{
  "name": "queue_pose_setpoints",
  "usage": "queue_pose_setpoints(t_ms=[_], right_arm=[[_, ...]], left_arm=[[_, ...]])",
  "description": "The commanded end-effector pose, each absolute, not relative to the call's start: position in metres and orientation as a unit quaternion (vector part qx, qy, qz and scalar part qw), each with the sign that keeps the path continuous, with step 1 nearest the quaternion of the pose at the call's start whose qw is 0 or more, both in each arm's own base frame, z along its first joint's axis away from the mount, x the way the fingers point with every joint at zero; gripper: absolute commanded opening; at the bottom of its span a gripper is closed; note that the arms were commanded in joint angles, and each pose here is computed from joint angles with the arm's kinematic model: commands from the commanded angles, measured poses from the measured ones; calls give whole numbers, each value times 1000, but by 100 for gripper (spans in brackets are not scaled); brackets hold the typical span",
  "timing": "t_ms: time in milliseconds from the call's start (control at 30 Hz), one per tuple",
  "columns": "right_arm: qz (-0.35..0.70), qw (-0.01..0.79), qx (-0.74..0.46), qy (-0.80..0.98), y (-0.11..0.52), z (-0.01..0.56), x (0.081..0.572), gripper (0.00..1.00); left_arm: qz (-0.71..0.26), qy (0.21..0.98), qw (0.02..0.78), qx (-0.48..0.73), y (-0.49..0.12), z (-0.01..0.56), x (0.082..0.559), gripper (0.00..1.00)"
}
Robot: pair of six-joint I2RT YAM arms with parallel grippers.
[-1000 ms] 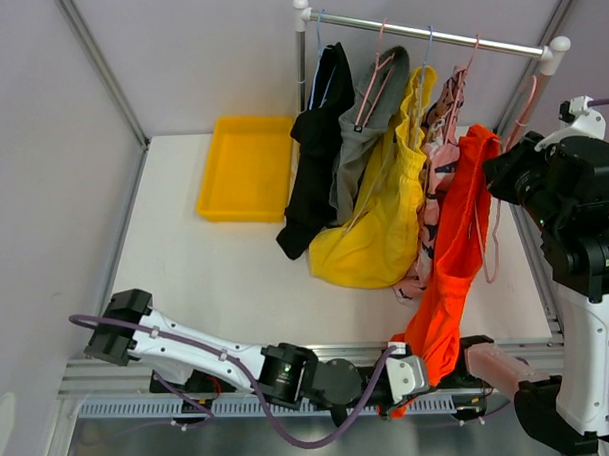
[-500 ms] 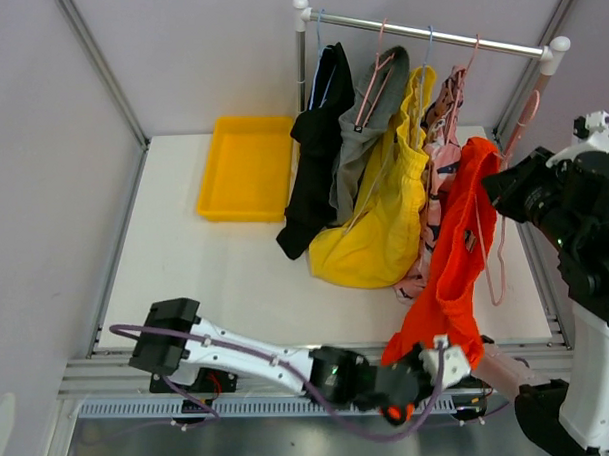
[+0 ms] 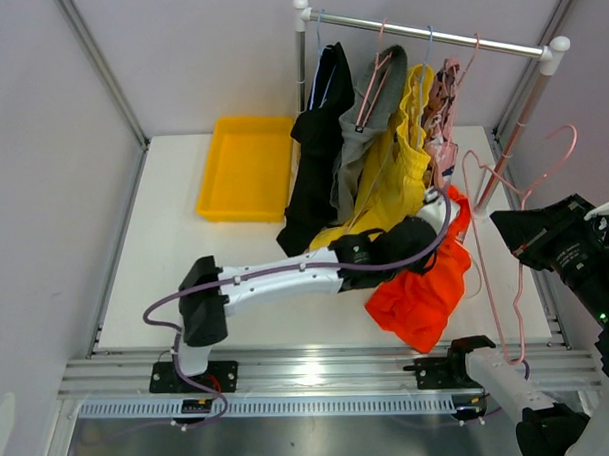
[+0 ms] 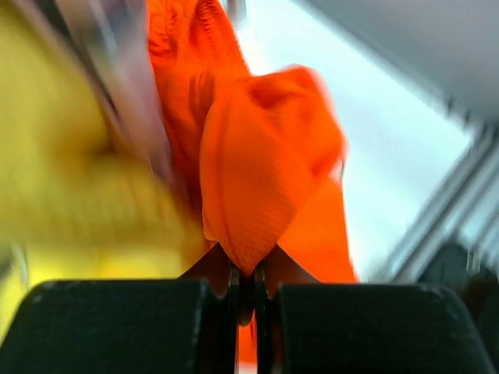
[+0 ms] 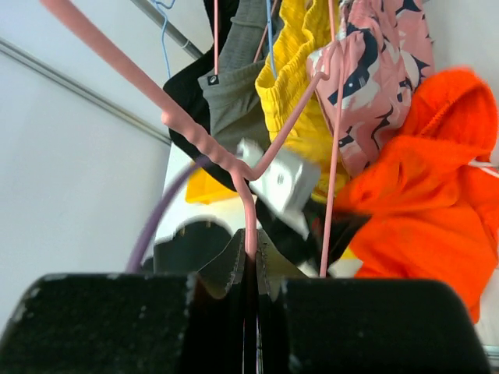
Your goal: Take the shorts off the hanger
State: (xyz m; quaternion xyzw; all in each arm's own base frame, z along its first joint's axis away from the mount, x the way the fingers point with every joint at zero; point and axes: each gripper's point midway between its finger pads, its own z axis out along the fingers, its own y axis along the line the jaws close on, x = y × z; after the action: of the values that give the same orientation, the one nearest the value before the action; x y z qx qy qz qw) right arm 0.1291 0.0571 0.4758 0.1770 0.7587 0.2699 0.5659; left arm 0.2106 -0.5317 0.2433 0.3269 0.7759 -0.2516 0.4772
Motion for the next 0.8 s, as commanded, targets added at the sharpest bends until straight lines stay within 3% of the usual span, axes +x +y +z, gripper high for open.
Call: queue_pose_setpoints(t_ms=[0, 33, 100, 233, 533, 767], right_arm=[[250, 559, 172, 772, 58, 472, 160, 0], [242, 563, 160, 774, 58, 471, 169, 0], [228, 567, 149, 777, 59, 471, 199, 0], [186, 585, 135, 778, 53, 477, 249, 0], [158, 623, 143, 753, 33, 503, 325, 0], [162, 629, 142, 747, 30, 503, 359, 0]], left_arm=[[-331, 747, 467, 338, -497, 306, 126, 0], [-323, 759, 444, 349, -484, 280, 103, 0], [-313, 767, 451, 332, -454, 286, 92, 0], [-318, 763, 490, 277, -363, 341, 94, 0], [-199, 745, 629, 97, -179, 444, 213, 0], [-144, 705, 692, 54, -141, 530, 276, 0]])
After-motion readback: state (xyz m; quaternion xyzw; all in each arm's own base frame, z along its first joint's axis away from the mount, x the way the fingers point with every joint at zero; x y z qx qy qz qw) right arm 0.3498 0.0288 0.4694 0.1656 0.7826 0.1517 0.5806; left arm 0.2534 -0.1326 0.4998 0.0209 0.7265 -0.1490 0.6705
